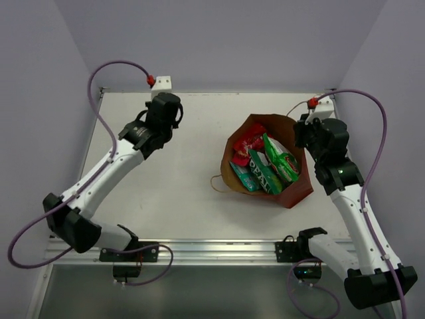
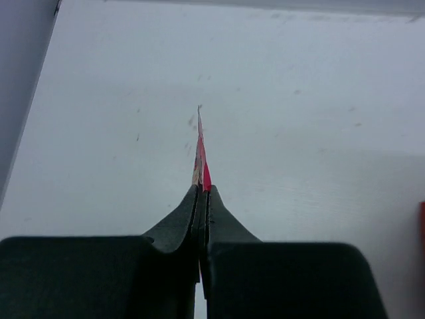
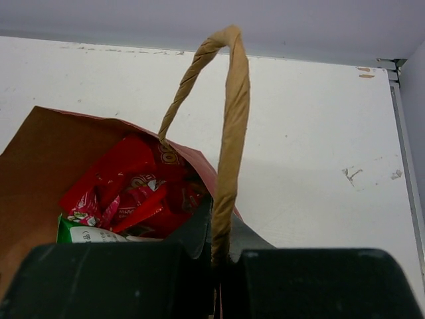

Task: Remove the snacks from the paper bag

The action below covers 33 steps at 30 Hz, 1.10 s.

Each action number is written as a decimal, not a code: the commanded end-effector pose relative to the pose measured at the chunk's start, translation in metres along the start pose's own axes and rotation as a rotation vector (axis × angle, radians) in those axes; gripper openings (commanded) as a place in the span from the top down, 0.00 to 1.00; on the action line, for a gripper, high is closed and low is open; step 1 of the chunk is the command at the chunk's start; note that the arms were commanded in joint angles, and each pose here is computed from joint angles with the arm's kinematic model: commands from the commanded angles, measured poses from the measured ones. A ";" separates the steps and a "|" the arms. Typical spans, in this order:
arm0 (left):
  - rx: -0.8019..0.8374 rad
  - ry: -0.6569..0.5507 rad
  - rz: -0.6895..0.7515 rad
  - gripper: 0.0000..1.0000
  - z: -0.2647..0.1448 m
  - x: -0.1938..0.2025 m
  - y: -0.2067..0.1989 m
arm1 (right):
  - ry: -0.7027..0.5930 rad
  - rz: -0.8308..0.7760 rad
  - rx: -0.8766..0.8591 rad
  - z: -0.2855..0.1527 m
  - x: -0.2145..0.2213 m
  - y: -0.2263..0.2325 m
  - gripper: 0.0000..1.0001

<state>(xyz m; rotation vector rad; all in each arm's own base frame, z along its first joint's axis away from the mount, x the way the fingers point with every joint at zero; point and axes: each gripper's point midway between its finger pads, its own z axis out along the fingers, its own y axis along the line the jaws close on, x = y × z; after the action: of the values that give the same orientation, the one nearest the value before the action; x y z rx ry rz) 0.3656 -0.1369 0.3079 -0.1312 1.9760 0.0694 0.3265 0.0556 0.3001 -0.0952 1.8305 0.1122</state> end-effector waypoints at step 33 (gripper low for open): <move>0.825 0.142 0.529 0.15 -0.106 0.101 -0.198 | -0.208 -0.015 -0.023 -0.017 -0.056 0.003 1.00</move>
<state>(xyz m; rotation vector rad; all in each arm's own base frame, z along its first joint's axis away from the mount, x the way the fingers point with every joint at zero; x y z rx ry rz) 0.2721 -0.3329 0.2758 0.7687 1.9822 -0.3817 0.3248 0.0567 0.3006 -0.1134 1.8251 0.1138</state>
